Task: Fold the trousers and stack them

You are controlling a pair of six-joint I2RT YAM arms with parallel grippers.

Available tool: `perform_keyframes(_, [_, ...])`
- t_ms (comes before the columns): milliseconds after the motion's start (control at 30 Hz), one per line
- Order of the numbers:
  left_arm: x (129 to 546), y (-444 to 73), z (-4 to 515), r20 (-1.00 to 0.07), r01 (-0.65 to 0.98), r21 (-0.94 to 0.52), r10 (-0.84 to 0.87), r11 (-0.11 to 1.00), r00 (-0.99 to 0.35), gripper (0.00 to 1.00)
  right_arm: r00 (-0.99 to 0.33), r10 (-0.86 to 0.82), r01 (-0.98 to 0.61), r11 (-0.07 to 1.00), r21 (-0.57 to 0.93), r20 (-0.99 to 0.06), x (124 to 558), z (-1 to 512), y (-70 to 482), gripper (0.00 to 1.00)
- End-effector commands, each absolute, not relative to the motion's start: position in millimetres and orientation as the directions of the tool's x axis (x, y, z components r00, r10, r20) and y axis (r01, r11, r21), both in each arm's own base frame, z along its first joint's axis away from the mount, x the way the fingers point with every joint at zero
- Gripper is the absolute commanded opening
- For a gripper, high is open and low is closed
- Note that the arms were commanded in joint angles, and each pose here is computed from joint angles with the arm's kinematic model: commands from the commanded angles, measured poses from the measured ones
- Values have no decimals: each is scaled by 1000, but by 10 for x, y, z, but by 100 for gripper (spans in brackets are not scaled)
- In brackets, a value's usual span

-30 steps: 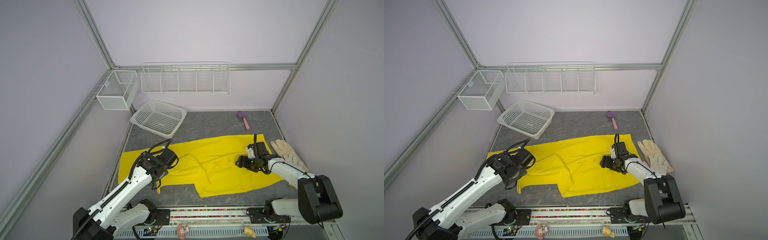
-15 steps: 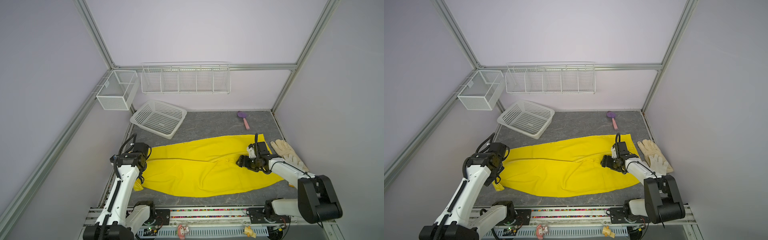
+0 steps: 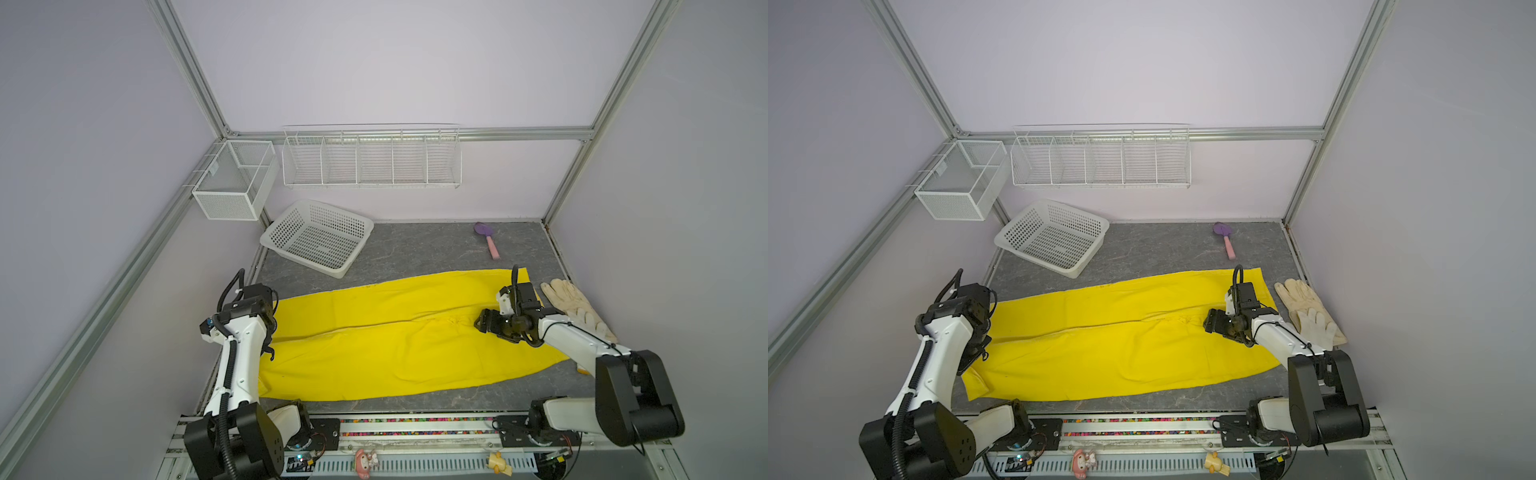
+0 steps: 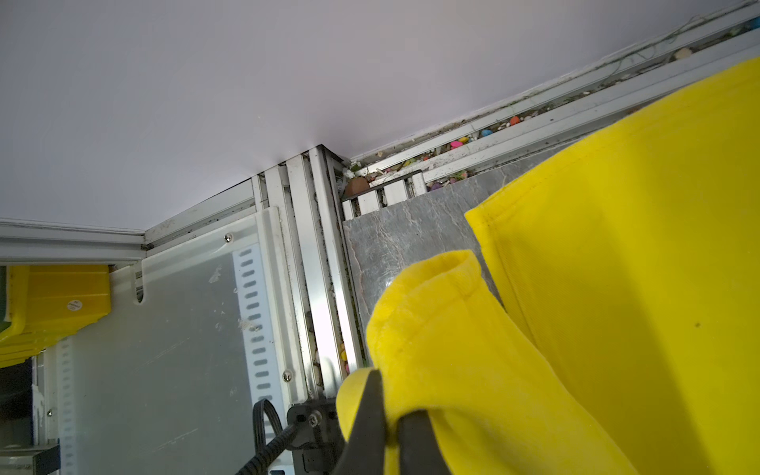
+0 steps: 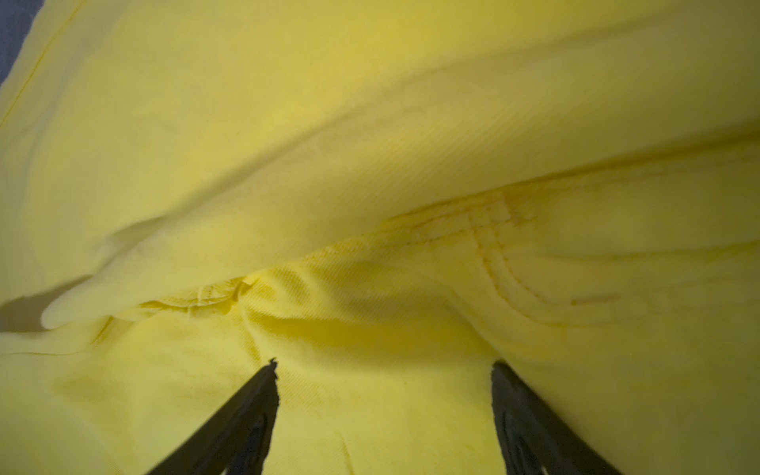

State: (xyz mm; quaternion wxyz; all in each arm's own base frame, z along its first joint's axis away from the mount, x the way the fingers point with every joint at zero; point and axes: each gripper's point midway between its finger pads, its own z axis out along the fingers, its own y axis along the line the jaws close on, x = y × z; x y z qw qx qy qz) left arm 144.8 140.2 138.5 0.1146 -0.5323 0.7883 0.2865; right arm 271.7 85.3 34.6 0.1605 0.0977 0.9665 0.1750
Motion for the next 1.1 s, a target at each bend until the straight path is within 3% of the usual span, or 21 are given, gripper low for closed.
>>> perform_keyframes(0, [1368,1513,1385,-505,-887,409,-757,213,-415,7,-933,232,145,941,304,-276,2689,376,718,84])
perform_keyframes(367, [1109,1708,1197,-450,-867,494,-833,67,-321,13,-923,228,104,924,368,-311,2815,680,834,84])
perform_keyframes(600, [1214,1758,1238,-439,-872,476,-830,110,-344,35,-920,221,77,912,404,-323,2861,810,906,85])
perform_keyframes(700, [1264,1775,1341,-447,-880,460,-825,121,-347,49,-921,220,77,912,402,-323,2859,826,904,85])
perform_keyframes(833, [1462,1718,1432,-409,-900,383,-834,210,-369,61,-924,214,73,912,404,-317,2845,813,911,86])
perform_keyframes(1067, [1697,1232,1255,-280,-912,200,-871,357,-402,65,-941,226,83,876,475,-253,2790,644,1052,86])
